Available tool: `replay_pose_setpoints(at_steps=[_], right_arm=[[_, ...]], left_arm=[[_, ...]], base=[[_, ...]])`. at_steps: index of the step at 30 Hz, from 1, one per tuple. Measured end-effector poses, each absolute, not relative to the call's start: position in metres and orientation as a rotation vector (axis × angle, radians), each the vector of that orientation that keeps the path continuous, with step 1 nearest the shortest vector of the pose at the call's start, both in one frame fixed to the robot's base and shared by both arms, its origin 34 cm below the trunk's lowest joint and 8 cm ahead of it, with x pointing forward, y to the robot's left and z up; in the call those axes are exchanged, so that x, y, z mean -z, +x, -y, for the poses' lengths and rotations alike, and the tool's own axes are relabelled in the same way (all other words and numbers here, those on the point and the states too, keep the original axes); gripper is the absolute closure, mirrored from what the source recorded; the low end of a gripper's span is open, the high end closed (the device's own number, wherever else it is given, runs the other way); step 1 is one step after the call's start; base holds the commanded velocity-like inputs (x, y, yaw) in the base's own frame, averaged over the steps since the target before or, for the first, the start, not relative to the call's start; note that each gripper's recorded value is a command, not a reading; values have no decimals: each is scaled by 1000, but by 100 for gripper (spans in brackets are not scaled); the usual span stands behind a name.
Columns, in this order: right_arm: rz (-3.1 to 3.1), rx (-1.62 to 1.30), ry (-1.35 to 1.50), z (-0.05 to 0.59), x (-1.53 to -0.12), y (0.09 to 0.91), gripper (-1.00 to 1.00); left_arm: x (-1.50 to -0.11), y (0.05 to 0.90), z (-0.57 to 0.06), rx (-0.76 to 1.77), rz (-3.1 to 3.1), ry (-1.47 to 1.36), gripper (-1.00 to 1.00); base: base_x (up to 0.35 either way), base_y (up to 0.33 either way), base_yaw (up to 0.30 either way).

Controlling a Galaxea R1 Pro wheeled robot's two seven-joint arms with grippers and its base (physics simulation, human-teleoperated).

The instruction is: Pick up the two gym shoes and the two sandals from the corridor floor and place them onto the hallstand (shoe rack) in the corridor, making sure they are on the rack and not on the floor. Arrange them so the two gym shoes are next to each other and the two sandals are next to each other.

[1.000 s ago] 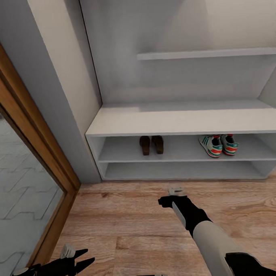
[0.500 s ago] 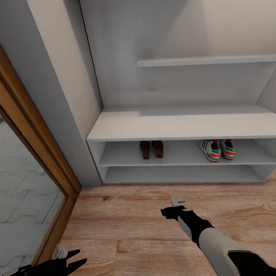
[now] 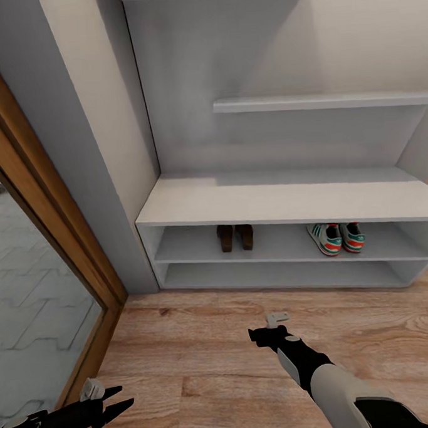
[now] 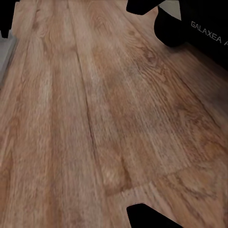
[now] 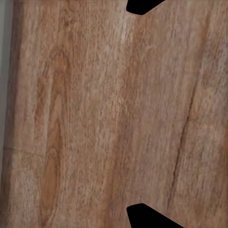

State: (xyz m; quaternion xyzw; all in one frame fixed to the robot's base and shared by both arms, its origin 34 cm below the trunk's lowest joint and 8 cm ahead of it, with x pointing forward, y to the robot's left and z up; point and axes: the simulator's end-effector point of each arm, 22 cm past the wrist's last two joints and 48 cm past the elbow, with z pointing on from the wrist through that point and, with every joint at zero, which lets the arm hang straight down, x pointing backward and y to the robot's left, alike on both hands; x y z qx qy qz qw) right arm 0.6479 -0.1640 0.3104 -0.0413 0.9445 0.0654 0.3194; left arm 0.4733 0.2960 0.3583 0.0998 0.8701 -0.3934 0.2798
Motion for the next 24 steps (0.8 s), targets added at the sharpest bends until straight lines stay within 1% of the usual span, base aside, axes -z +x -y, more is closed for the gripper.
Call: replay_pose_setpoints(at_steps=[14,24], right_arm=[[-2428,-153,-101,179,-320,615,-100],[-2425,-113,-98,206,-318,568,-100]], left_arm=[[-381,495,-314,922,-2360,258,-100],[-385,502,-333,772,-2418,220,-100]], base=[[0,0,0],[0,0,0]])
